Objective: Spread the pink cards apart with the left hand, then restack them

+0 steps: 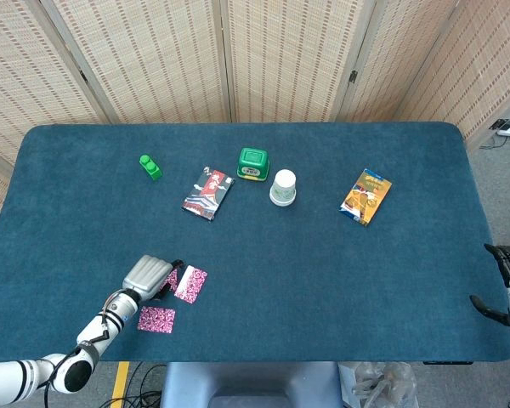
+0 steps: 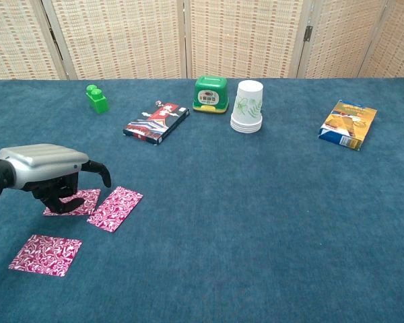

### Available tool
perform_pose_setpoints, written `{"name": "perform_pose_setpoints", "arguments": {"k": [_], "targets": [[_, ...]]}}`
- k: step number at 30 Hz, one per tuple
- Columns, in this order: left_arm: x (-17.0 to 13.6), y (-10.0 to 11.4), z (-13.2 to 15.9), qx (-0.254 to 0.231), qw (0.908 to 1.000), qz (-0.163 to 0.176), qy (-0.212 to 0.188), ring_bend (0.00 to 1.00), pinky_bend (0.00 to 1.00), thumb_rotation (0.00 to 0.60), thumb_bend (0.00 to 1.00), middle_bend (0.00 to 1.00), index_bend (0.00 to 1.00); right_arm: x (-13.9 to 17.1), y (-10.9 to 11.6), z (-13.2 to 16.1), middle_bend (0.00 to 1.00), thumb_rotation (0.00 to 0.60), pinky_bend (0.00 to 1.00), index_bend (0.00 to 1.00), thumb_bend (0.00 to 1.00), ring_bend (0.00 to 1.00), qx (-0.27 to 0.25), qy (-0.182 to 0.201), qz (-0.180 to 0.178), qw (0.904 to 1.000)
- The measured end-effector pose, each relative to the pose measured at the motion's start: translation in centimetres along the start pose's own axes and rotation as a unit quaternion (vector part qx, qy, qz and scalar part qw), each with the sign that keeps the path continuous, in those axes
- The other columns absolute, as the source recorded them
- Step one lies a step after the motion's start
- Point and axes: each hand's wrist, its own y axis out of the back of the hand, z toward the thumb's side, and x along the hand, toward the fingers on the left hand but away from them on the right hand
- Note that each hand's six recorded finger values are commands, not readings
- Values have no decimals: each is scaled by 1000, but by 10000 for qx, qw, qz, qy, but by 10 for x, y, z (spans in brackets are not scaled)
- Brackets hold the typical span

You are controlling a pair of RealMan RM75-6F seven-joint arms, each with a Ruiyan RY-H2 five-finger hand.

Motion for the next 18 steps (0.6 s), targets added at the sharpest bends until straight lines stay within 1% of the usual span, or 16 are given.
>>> {"name": "perform_pose_setpoints", "arguments": {"k": [10,14,18], "targets": [[5,-5,0,54,9999,-90,57,928,1000,600,539,995,261,0,0,0,220,600,185,123,220,198,3,-4,4,10000],[3,-7,6,62,9999,-141,-28,928,1000,600,539,995,261,0,0,0,220,600,185,123,221,198,2,-2,13,10000],[-3,-7,18,32,9996,-175,-206,928,1000,600,538,995,261,0,0,0,220,600,185,123,220,198,5,0,10,10000]]}}
